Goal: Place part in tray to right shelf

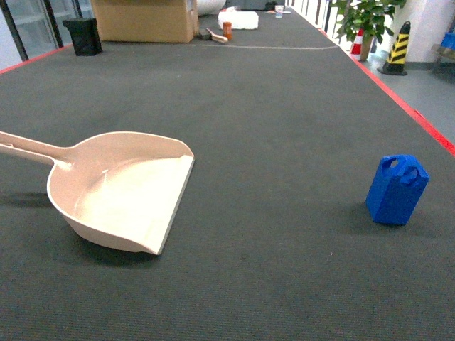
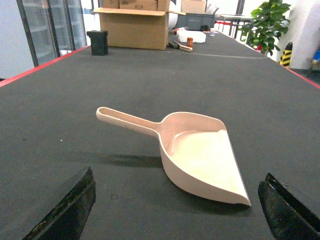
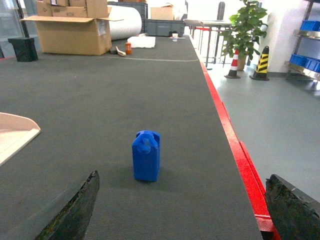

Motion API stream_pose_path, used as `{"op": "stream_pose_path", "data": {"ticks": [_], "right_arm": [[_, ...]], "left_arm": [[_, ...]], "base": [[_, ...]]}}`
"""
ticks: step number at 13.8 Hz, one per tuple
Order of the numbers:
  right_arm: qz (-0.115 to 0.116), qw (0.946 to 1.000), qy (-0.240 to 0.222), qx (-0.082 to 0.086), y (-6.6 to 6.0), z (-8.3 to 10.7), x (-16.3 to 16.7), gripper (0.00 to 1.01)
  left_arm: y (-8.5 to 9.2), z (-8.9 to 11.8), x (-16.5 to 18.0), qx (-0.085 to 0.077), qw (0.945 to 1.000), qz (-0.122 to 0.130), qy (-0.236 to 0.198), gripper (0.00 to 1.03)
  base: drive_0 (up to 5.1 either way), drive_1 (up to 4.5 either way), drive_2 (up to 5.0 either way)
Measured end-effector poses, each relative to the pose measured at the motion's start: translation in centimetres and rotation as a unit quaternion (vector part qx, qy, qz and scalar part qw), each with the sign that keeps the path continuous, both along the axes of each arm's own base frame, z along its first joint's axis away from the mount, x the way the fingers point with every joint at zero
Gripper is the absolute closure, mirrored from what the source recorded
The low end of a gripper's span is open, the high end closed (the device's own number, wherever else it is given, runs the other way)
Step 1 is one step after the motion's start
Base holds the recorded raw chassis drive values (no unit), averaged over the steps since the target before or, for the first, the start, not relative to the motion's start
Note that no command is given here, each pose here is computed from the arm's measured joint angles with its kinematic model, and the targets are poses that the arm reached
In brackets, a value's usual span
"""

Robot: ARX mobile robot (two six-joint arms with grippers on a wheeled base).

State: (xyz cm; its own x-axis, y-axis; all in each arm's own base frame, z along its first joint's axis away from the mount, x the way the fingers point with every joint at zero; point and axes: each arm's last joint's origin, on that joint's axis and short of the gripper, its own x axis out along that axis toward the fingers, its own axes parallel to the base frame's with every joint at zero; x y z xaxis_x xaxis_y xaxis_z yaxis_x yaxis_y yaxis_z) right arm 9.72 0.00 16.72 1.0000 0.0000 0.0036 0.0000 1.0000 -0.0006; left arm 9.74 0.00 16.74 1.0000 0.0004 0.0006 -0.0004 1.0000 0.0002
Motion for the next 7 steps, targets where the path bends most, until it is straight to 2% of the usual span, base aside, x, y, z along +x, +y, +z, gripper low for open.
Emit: {"op": "stream_pose_path", "data": {"ticks": [7], "right_arm": [[0.000, 1.0000, 0.000, 0.000, 0.00, 0.00, 0.00, 0.03]], "left_arm": [[0.00, 0.00, 0.00, 0.000, 1.0000, 0.000, 0.000, 0.05]], "base": [[0.0, 0.00, 0.0]]}}
